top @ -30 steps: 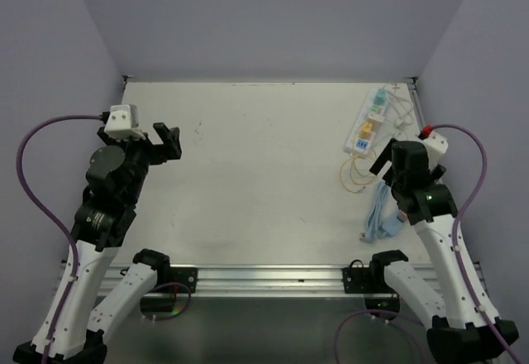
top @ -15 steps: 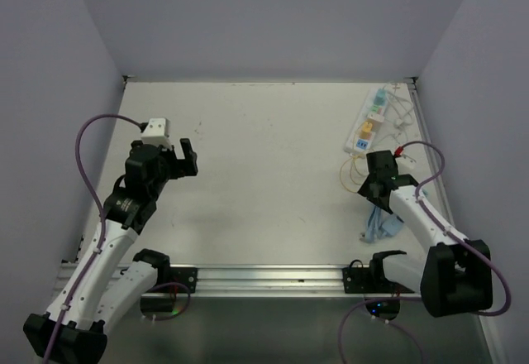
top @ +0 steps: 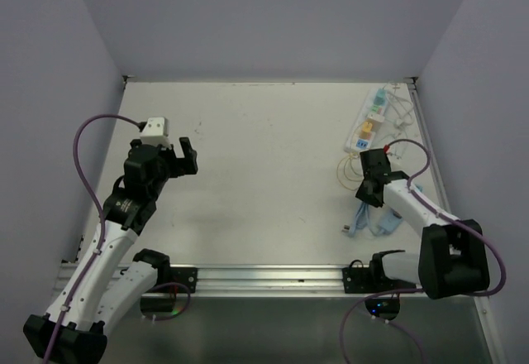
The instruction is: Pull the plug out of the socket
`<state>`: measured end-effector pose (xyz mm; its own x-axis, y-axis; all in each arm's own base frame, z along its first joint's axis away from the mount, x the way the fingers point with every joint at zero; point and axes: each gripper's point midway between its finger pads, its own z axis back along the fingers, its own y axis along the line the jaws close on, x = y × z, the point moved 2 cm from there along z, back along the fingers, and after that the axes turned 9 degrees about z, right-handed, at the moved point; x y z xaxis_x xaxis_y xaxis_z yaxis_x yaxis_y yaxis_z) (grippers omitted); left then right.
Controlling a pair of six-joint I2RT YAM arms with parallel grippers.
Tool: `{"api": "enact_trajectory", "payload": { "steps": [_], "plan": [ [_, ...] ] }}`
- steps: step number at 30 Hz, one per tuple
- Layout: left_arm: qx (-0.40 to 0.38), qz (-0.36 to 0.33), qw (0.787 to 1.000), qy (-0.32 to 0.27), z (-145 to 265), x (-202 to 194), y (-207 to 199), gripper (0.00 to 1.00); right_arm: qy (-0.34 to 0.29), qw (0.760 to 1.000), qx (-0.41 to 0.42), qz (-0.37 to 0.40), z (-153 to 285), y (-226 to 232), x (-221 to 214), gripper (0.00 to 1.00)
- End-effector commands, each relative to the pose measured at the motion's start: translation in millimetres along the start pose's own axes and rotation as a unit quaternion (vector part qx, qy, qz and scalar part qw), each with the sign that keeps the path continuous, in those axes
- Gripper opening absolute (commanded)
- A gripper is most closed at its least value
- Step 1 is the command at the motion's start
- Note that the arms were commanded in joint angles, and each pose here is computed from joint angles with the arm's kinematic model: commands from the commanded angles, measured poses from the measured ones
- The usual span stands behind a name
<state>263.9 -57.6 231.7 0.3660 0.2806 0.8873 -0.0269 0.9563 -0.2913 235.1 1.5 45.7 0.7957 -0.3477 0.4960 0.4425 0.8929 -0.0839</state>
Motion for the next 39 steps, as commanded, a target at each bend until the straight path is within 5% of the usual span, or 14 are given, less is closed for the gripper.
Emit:
{"api": "enact_trajectory", "payload": {
  "steps": [1, 10, 18, 24, 27, 31, 34, 39],
  "plan": [
    [-0.020, 0.003, 0.999, -0.025, 0.4, 11.3, -8.4, 1.00, -0.013, 0.996, 0.089, 0.025, 17.1, 42.8, 8.5, 0.00],
    [-0.016, 0.003, 0.999, -0.028, 1.6, 12.4, -6.8, 1.00, -0.052, 0.960, 0.234, 0.143, 80.5, 187.4, -7.6, 0.00],
    [0.011, 0.011, 0.999, -0.042, 6.4, 16.6, 2.3, 1.00, -0.061, 0.896, 0.348, 0.271, 141.1, 330.9, -63.0, 0.00],
    [0.036, 0.022, 0.997, -0.063, 13.9, 23.6, 11.2, 0.99, -0.090, 0.868, 0.398, 0.282, 181.2, 399.2, -68.4, 0.00],
    [0.039, 0.026, 0.996, -0.074, 17.7, 26.6, 12.9, 1.00, -0.100, 0.867, 0.403, 0.276, 184.0, 421.7, -64.4, 0.14],
    [0.031, 0.024, 0.997, -0.071, 16.5, 24.9, 10.7, 1.00, -0.101, 0.866, 0.399, 0.284, 183.3, 434.1, -60.9, 0.56],
    [0.014, 0.020, 0.998, -0.066, 15.0, 23.5, 5.3, 1.00, -0.109, 0.867, 0.393, 0.287, 188.1, 426.9, -56.3, 0.69],
    [-0.037, 0.010, 0.998, -0.058, 13.2, 20.3, -10.3, 1.00, -0.163, 0.881, 0.333, 0.293, 199.1, 383.9, -24.4, 0.70]
  ]
}}
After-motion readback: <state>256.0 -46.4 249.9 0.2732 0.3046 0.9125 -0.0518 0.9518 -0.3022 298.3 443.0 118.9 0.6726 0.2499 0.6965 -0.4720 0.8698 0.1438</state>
